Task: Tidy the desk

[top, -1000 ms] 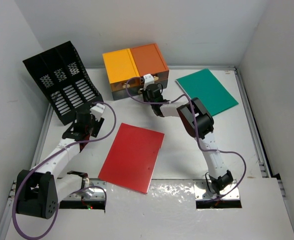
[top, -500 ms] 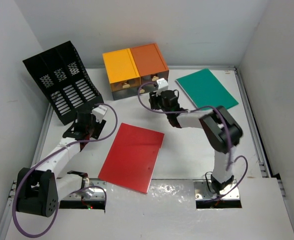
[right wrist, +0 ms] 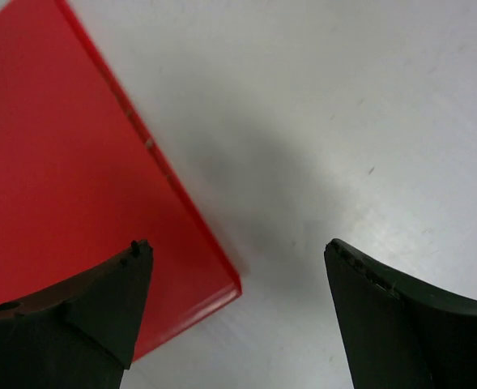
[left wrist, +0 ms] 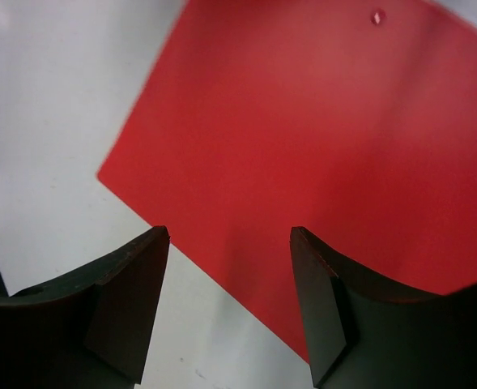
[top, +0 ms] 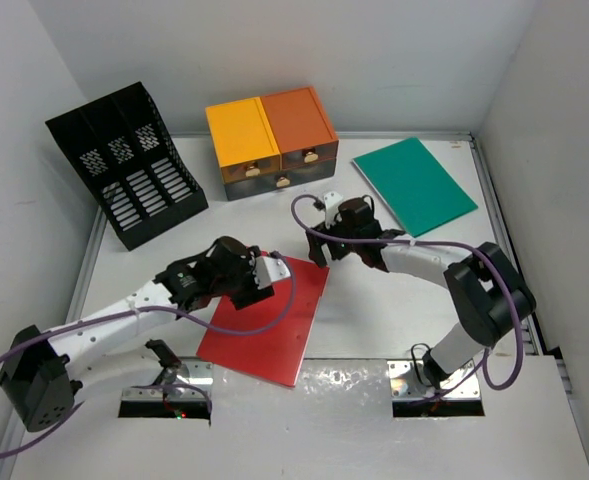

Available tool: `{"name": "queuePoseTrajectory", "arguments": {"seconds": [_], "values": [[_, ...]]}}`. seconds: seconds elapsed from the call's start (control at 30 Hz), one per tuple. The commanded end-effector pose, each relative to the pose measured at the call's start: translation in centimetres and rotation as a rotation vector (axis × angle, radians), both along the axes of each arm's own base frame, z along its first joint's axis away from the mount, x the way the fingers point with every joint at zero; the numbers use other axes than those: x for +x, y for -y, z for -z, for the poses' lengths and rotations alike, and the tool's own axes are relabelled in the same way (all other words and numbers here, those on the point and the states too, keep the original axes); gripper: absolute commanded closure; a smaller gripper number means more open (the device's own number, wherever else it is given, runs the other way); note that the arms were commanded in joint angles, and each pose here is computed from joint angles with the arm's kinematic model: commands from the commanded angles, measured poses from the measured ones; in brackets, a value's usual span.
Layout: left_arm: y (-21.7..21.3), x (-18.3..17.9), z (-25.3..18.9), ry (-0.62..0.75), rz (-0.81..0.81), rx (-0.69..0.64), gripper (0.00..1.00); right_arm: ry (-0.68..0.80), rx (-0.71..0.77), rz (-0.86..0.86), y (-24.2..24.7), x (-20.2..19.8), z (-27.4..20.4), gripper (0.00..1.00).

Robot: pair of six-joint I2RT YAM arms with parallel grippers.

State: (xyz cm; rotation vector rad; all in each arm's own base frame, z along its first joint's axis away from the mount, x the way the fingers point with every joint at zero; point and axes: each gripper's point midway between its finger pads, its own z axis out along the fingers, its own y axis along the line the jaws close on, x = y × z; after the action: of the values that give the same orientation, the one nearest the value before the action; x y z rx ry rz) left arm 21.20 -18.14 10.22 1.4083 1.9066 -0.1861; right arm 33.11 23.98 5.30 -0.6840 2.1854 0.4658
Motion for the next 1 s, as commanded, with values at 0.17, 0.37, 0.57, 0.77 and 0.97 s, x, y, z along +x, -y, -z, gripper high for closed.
{"name": "queuePoseTrajectory", "arguments": {"seconds": [0.17,0.37,0.57,0.77,0.97], "values": [[0.0,-2.6,3.3,-0.034,0.134,0.137,0.39,-0.233,-0.003,-0.213,-1.7,-4.3,2.9,0.19],[-1.5,-2.5,3.4,0.036,0.076,0.116,0.39,-0.281,0.048,-0.327,-3.7,-4.6,3.7,0.24],[-3.9,-2.4,5.1,0.071,0.001,0.171,0.38,-0.33,0.059,-0.381,-4.7,-4.6,3.7,0.36],[-5.3,-1.4,7.6,0.071,-0.076,0.278,0.39,-0.377,0.078,-0.395,-4.3,-6.4,3.8,0.49],[-4.8,-1.0,8.5,0.063,-0.071,0.285,0.39,-0.403,0.102,-0.375,-4.0,-7.1,3.6,0.63]]}}
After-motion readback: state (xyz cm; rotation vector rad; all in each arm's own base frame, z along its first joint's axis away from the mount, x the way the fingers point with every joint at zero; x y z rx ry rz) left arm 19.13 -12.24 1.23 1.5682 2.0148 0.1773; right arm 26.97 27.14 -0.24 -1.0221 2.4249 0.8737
